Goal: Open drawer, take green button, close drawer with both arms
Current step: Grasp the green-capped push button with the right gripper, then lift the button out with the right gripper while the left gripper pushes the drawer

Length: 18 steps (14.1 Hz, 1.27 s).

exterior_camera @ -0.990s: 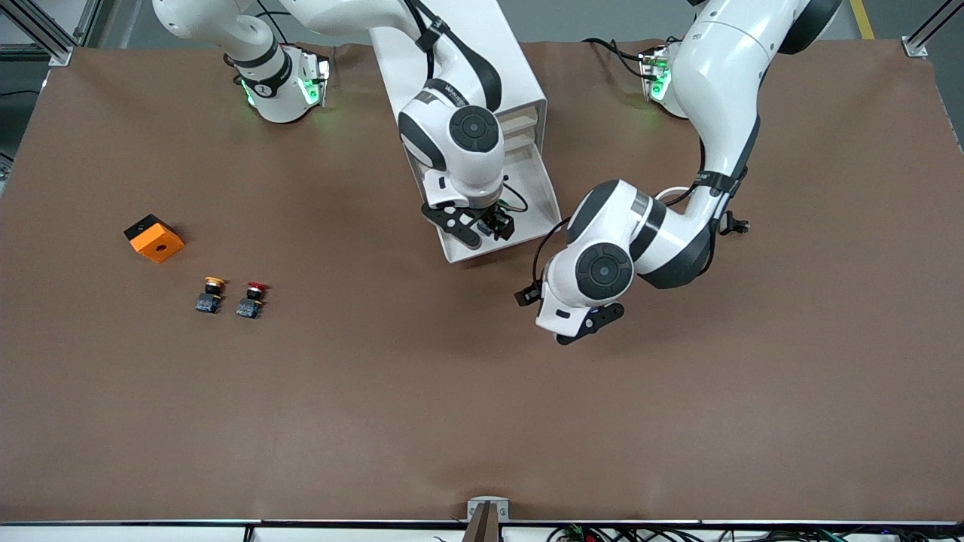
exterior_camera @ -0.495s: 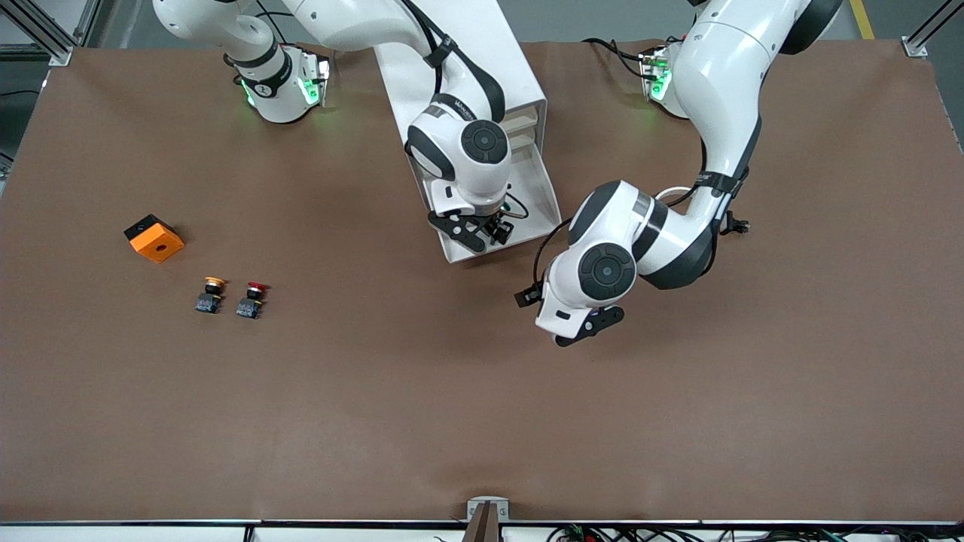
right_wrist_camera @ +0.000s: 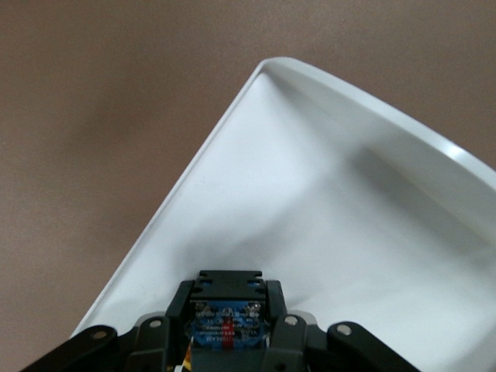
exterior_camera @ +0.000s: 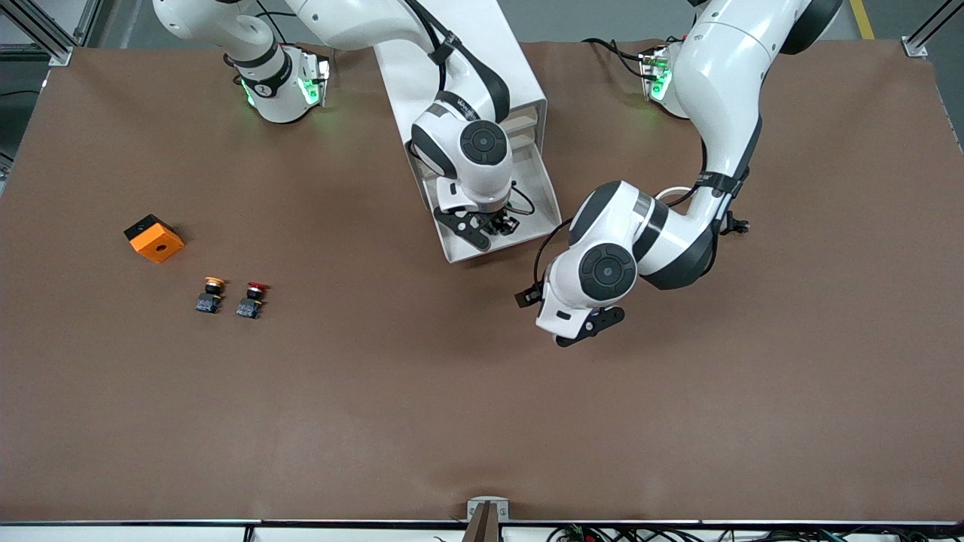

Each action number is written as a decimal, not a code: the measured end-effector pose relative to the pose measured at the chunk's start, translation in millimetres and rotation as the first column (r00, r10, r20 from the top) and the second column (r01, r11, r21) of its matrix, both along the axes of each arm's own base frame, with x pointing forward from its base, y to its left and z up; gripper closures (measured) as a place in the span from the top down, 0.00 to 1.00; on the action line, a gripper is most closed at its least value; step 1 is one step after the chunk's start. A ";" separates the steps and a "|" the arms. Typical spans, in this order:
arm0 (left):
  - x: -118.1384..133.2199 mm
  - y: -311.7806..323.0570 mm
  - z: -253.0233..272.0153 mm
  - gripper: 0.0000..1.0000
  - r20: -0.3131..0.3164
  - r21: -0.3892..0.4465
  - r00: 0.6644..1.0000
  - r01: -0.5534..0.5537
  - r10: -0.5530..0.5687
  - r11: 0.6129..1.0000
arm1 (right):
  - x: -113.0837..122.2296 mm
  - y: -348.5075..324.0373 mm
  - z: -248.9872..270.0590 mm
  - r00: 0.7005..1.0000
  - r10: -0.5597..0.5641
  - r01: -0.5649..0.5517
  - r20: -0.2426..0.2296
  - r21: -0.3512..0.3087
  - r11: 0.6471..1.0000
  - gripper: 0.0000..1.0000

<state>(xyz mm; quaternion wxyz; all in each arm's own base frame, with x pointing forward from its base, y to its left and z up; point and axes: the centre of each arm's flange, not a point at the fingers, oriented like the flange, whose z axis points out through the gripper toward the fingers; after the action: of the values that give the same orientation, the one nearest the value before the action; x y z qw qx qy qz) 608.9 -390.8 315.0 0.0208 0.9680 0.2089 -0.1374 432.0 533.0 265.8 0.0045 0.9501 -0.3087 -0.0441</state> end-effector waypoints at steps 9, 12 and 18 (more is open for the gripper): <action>-8.6 -25.2 -41.9 1.00 0.098 0.028 0.993 0.060 -0.062 0.998 | 131.9 -166.2 125.5 0.972 0.234 -0.234 -0.010 0.048 0.971 0.41; -33.2 -44.4 -63.2 1.00 0.069 0.044 0.992 0.103 -0.106 0.994 | 169.9 -245.5 133.3 0.946 0.325 -0.324 -0.004 0.067 0.944 0.41; -78.5 -72.4 -89.3 1.00 0.001 0.061 0.988 0.155 -0.155 0.986 | 156.5 -291.6 48.6 0.904 0.426 -0.427 0.032 0.023 0.904 0.41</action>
<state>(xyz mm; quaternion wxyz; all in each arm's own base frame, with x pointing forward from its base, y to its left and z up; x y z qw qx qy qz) 530.5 -463.2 225.7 -0.0186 0.9819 0.1369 -0.1293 588.5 241.4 314.4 -0.0037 0.9951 -0.0929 -0.0342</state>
